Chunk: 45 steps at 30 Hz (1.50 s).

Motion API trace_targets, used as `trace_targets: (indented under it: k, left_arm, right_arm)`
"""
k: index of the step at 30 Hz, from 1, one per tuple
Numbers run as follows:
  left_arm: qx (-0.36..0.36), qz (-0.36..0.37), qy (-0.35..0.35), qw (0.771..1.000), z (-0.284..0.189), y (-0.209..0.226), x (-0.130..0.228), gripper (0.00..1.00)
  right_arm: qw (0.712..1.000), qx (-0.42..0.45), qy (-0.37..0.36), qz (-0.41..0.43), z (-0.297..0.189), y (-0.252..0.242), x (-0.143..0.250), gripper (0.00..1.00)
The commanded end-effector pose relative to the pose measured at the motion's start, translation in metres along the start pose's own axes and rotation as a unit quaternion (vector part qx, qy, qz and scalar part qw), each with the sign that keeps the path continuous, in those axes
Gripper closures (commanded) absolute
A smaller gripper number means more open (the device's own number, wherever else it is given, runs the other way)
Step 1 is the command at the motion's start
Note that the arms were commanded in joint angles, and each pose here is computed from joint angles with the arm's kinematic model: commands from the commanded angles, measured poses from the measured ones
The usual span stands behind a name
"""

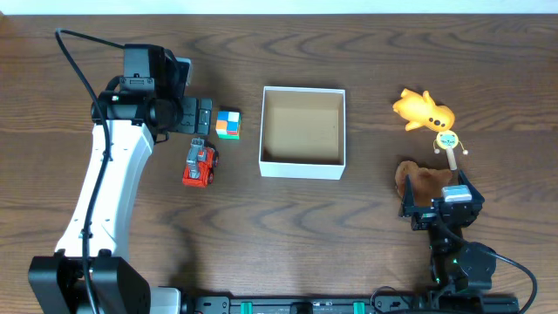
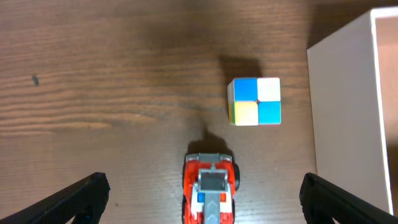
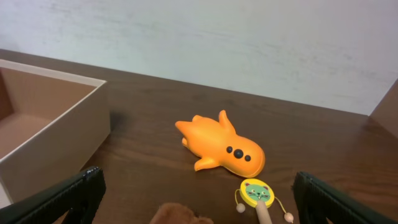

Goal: Pack container
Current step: 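Move the left gripper over the red toy truck, then lower the left gripper and close it on the truck's grey top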

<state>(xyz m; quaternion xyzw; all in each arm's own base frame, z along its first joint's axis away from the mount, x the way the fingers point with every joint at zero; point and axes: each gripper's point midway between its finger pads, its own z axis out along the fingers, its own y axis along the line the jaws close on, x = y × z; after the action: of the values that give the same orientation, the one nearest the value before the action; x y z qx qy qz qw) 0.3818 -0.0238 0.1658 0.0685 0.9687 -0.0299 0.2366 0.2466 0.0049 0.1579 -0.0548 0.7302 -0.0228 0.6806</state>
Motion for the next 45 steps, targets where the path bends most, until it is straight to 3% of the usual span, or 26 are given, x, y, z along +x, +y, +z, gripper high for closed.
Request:
trace_targets:
  k: [1, 13, 26, 45]
  left_arm:
    - [0.010, 0.001, 0.023, 1.000, 0.005, -0.003, 0.014, 0.02]
    - [0.015, -0.003, 0.072, 0.997, 0.027, -0.004, 0.047, 0.02]
    - [0.012, -0.001, 0.045, 0.999, 0.060, -0.002, 0.058, 0.02]
    - [0.014, -0.002, 0.060, 0.998, 0.088, -0.004, 0.095, 0.02]
  right_arm:
    - [1.000, -0.001, -0.001, -0.004, 0.000, 0.001, 0.000, 0.01]
    - [1.000, -0.001, 0.000, -0.004, 0.000, 0.001, 0.000, 0.01]
    - [1.000, -0.001, 0.000, -0.004, 0.000, 0.001, 0.001, 0.01]
    - [1.000, -0.001, 0.000, -0.004, 0.000, 0.001, 0.001, 0.01]
